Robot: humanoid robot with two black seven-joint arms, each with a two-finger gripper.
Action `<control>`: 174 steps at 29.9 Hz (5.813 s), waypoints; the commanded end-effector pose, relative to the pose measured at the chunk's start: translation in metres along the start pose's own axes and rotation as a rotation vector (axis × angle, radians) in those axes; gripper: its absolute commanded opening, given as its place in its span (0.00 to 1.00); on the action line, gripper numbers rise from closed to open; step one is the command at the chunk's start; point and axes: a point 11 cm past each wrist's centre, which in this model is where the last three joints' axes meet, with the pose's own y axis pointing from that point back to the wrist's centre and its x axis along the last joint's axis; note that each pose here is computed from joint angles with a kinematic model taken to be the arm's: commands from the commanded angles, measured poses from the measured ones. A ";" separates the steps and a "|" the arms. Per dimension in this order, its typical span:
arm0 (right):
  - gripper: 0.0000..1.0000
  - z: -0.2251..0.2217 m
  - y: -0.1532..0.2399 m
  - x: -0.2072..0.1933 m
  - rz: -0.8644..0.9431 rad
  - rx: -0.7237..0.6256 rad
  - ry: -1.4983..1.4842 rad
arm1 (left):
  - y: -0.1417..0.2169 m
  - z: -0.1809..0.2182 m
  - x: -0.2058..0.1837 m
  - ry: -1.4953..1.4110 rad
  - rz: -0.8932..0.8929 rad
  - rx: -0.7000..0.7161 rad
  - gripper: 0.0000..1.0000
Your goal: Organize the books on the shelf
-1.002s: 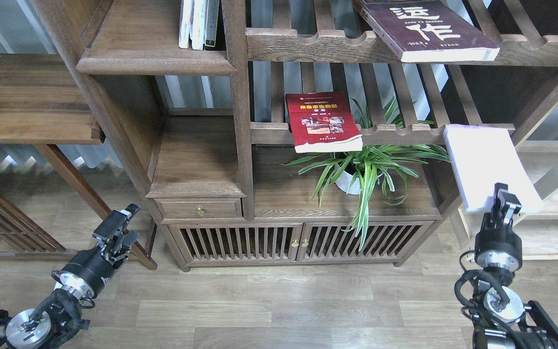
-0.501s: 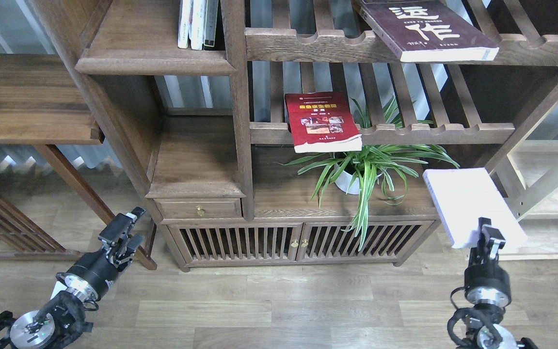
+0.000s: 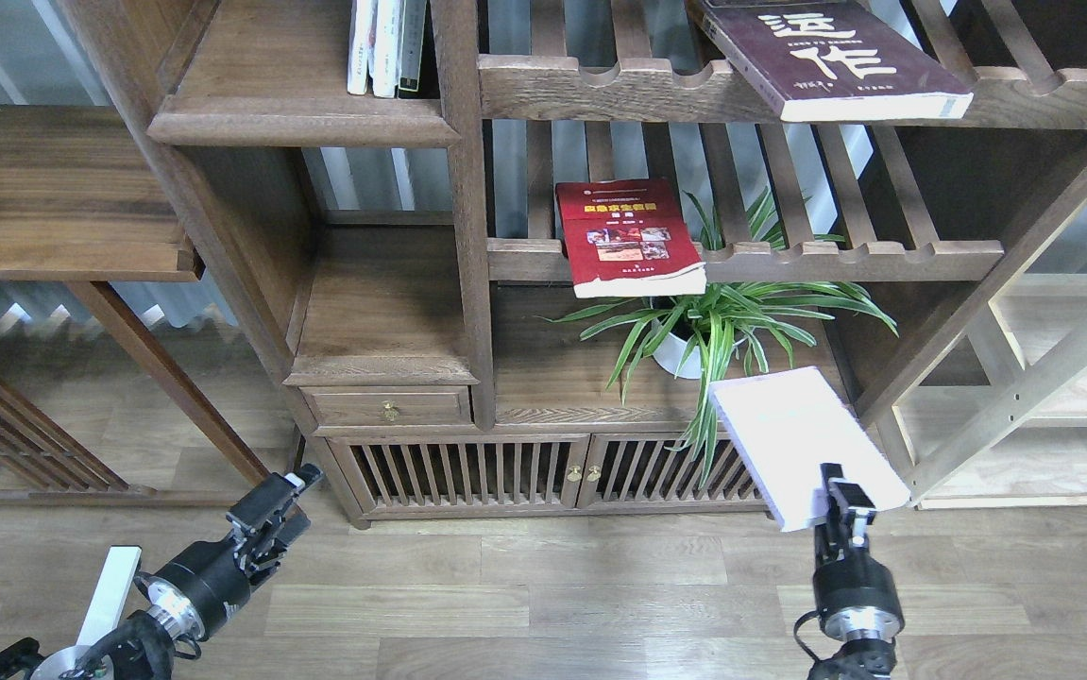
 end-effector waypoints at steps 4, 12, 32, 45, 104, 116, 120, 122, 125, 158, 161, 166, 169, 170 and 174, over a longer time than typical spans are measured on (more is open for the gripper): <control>0.04 0.026 -0.002 -0.007 -0.023 -0.099 0.023 | 0.002 -0.007 -0.008 -0.007 -0.017 0.044 0.99; 0.04 0.065 -0.015 -0.033 -0.107 -0.240 0.051 | 0.001 -0.033 -0.014 0.052 -0.037 0.114 0.98; 0.04 0.130 0.005 -0.048 -0.166 -0.433 0.052 | 0.012 -0.073 -0.066 0.231 -0.154 0.254 0.99; 0.04 0.154 0.020 -0.045 -0.173 -0.535 0.076 | 0.016 -0.061 -0.047 0.138 -0.100 0.238 0.99; 0.04 0.193 0.032 -0.060 -0.235 -0.695 0.111 | -0.047 -0.090 -0.064 0.259 -0.176 0.179 0.98; 0.04 0.197 0.041 -0.054 -0.223 -0.722 0.114 | -0.051 -0.095 -0.066 0.259 -0.180 0.195 0.91; 0.04 0.197 0.042 -0.053 -0.221 -0.721 0.114 | -0.052 -0.099 -0.067 0.264 -0.182 0.201 0.78; 0.04 0.197 0.043 -0.053 -0.220 -0.722 0.113 | -0.052 -0.099 -0.067 0.264 -0.184 0.204 0.67; 0.04 0.198 0.043 -0.054 -0.223 -0.723 0.110 | -0.052 -0.099 -0.067 0.263 -0.183 0.203 0.59; 0.24 0.203 0.052 -0.051 -0.223 -0.759 0.122 | -0.050 -0.100 -0.060 0.314 -0.163 0.203 0.13; 0.36 0.204 0.054 -0.051 -0.225 -0.768 0.124 | -0.049 -0.101 -0.060 0.318 -0.163 0.203 0.12; 0.67 0.210 0.060 -0.049 -0.247 -0.819 0.169 | -0.049 -0.102 -0.060 0.320 -0.166 0.205 0.12; 0.85 0.211 0.062 -0.050 -0.264 -0.835 0.196 | -0.049 -0.103 -0.062 0.321 -0.169 0.208 0.12; 0.88 0.211 0.062 -0.049 -0.267 -0.838 0.203 | -0.049 -0.102 -0.062 0.320 -0.170 0.209 0.12; 0.97 0.210 0.061 -0.049 -0.271 -0.835 0.213 | -0.048 -0.098 -0.060 0.312 -0.165 0.204 0.12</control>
